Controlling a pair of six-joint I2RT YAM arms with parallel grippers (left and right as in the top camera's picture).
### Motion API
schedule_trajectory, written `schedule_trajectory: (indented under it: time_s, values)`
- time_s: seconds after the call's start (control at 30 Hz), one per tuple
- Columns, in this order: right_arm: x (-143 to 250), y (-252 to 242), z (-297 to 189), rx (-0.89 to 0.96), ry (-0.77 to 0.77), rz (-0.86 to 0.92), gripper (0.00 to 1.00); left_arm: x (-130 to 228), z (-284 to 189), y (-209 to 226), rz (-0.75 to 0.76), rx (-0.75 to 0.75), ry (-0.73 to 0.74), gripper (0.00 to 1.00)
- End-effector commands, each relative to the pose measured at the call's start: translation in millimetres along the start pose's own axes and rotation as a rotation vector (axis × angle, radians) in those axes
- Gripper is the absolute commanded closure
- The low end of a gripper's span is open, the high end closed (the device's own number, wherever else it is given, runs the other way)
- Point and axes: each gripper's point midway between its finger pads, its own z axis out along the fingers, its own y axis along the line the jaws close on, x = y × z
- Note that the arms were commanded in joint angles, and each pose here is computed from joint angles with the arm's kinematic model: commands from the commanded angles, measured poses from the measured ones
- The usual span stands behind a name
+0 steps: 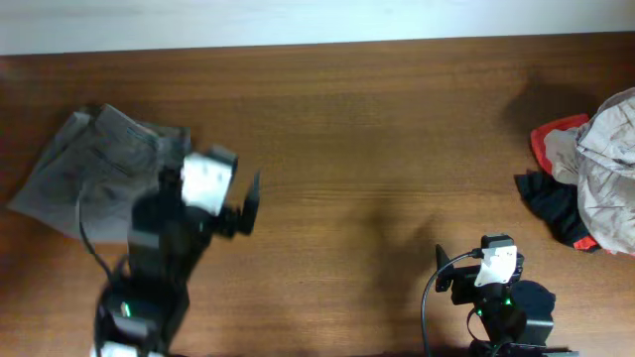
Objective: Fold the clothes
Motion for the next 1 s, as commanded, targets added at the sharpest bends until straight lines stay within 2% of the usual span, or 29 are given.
schedule_trajectory:
  time_s: [0.0, 0.17, 0.47, 0.67, 0.97]
  values:
    - [1, -1, 1, 0.001, -0.004, 0.007, 0.01, 43, -12, -8, 0.017, -0.003, -0.062, 0.01]
    - [1, -1, 1, 0.001, -0.004, 0.007, 0.01, 92, -24, -16, 0.019, -0.021, -0.121, 0.01]
    - [1, -1, 1, 0.001, -0.004, 0.007, 0.01, 140, -19, -21, 0.019, -0.041, -0.142, 0.01]
    - [1, -1, 1, 0.001, -0.004, 0.007, 0.01, 132, -22, -18, 0.020, -0.058, -0.201, 0.01]
    - [1, -1, 1, 0.001, -0.004, 0.007, 0.01, 132, -22, -18, 0.020, -0.058, -0.200, 0.01]
